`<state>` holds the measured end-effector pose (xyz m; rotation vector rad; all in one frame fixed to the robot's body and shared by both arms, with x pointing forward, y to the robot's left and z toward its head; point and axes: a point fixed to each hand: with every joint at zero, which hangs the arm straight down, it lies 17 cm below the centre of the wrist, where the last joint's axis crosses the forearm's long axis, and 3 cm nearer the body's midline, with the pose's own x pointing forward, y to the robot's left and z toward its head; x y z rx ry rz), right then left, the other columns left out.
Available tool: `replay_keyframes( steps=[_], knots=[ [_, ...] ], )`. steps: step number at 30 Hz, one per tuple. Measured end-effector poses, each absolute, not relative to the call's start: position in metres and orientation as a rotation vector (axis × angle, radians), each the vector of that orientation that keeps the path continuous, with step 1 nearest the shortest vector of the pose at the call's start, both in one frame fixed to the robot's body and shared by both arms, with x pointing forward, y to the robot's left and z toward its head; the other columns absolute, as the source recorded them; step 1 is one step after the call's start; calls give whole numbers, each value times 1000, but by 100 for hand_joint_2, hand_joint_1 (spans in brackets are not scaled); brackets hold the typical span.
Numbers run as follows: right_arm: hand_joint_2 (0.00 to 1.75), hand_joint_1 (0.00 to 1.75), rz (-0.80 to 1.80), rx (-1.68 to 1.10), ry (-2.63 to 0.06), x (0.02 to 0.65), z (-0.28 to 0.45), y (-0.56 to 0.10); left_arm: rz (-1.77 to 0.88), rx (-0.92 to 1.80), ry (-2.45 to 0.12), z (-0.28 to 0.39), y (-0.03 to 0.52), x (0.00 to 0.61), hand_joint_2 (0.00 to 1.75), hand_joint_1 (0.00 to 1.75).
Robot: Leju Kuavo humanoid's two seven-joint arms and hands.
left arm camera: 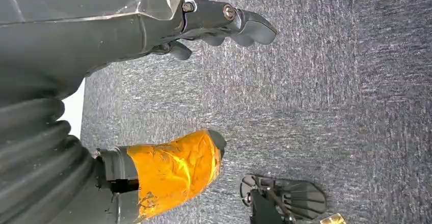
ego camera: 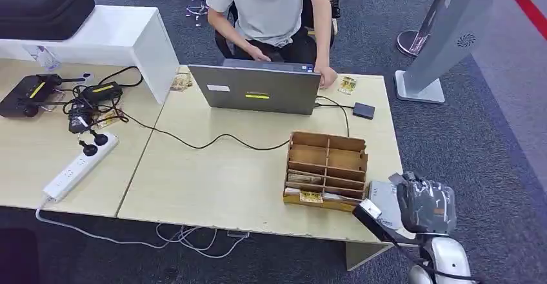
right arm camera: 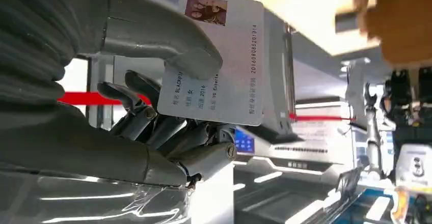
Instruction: Pass the card to the sensor for recognition and then transmit it.
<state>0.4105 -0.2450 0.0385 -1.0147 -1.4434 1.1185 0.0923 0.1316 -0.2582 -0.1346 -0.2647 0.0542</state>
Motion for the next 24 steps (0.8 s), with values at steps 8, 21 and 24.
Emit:
replay_keyframes(
  steps=[8,21,24],
  knots=[
    [175,175,1120,-947,-1411,404,14,-230,56,-136,-265,-258,131,92,175,0],
    [175,175,1129,-886,-1365,395,-13,-221,55,-135,-264,-258,131,92,175,0],
    [175,175,1127,-883,-1361,396,-17,-221,53,-135,-264,-258,131,92,175,0]
  ],
)
